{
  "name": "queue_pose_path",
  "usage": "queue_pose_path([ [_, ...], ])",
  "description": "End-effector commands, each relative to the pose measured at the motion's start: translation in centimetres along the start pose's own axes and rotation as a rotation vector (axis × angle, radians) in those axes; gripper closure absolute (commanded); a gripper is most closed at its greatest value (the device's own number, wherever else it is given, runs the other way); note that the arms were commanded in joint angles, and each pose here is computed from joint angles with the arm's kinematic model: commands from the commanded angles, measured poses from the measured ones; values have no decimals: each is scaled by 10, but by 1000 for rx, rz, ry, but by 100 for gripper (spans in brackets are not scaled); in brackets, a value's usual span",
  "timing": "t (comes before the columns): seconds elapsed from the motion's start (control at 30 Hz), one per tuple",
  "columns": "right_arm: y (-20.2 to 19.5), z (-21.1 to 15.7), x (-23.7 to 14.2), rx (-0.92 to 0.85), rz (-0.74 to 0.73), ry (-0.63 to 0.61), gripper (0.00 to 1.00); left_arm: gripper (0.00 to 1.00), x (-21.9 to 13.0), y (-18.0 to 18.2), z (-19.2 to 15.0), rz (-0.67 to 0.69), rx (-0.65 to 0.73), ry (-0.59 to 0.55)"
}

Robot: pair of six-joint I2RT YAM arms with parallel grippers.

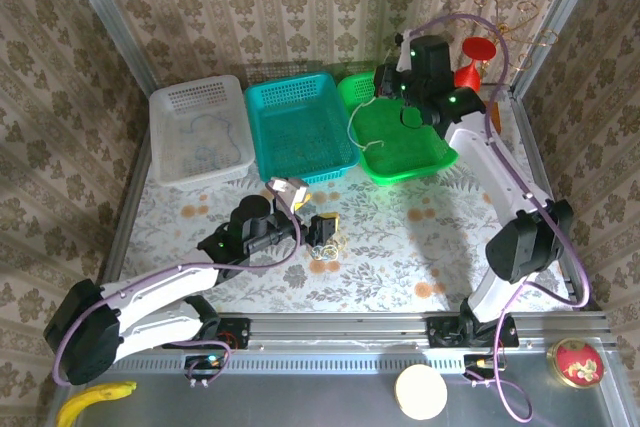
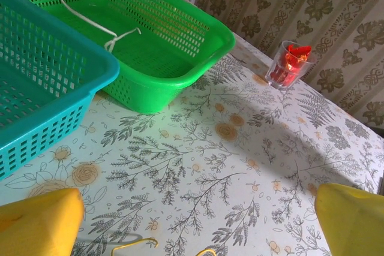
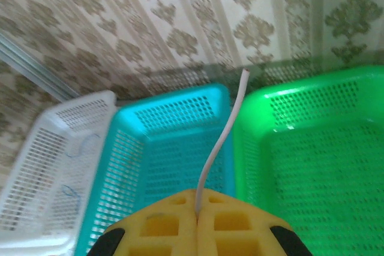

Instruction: Untangle the cables

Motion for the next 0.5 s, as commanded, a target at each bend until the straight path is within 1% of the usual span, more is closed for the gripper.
queue_pose_path([
  [0.0, -19, -13, 18, -45, -85, 15, 100, 0, -3, -4, 11, 11, -7, -20],
  [0.13, -33, -37, 33, -71, -138, 77, 100, 0, -2, -1, 9, 25, -13, -15],
  [0.17, -37, -41, 35, -76, -152, 91, 94, 0, -2, -1, 9, 28, -16, -15],
  [0.27, -40, -47, 34, -85, -166, 123, 54, 0, -1, 1, 9, 47, -33, 4],
  [0.3, -39, -46, 31, -86, -164, 126, 45, 0, -1, 2, 8, 53, -38, 14],
  [0.37, -35, -41, 23, -85, -156, 124, 36, 0, 0, 3, 6, 62, -52, 33],
  [0.4, -33, -38, 18, -82, -150, 119, 34, 0, 0, 3, 7, 65, -56, 37],
  [0.47, -29, -32, 8, -75, -135, 106, 33, 0, 0, 4, 7, 75, -65, 46],
])
Point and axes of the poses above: each hand's point on the last joint's axis, 136 mm out from that joint toward the fingers, its own x axis out along the fingers, its own y axis along the line the jaws close on, z = x × y, the point moved 2 cm from there along -x, back along the fingers, and after that the axes turned 6 degrees about -x, right-handed, at the moved point
